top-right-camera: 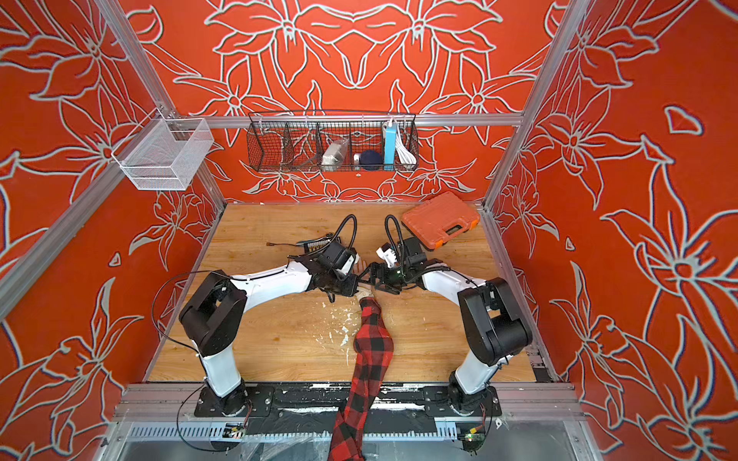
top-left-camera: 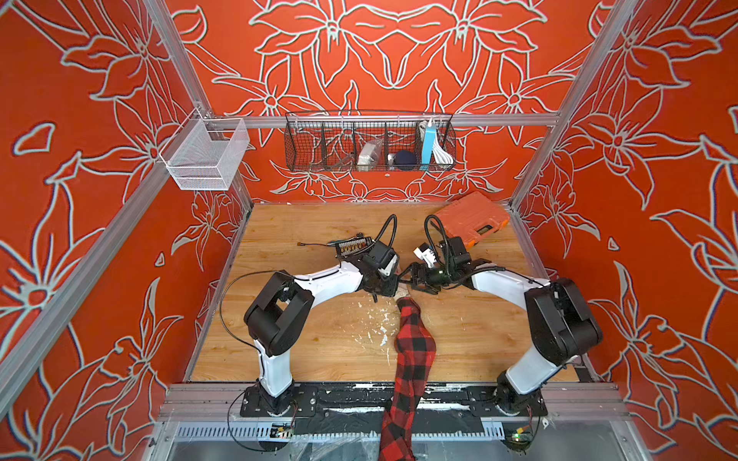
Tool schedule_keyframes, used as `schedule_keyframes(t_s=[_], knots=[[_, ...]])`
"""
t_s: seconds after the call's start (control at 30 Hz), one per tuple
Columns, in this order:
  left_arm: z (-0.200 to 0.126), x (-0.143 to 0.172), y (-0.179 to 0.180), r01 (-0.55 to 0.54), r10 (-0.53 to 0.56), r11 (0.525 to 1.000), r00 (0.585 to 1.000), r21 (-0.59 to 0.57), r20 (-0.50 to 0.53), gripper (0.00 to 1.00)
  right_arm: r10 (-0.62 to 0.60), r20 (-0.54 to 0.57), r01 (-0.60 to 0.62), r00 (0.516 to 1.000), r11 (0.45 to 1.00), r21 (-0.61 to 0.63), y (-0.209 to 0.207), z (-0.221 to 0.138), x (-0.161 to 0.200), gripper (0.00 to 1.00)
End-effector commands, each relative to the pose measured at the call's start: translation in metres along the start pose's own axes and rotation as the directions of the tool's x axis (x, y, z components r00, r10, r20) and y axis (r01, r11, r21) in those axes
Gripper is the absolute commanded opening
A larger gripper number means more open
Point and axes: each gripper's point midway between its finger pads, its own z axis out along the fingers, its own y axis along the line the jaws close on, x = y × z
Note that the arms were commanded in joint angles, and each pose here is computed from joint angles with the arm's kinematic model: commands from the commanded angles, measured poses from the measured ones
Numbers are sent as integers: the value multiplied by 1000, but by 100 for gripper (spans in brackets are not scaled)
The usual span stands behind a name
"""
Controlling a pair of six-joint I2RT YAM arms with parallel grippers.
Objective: Take off the watch
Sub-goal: Untie the watch from the hand.
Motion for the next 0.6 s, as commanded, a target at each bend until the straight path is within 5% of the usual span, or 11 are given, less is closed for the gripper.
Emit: schedule_keyframes(t_s=[0.0,0.57], knots=[[10,10,7,16,-17,1000,999,-9,-37,21,26,-25,-27,999,998,-48,2,6,4,96],[-13,-4,11,25,-25,1000,999,-17,28,19,64,-27,-65,998,997,-33,-3,6,8,88]])
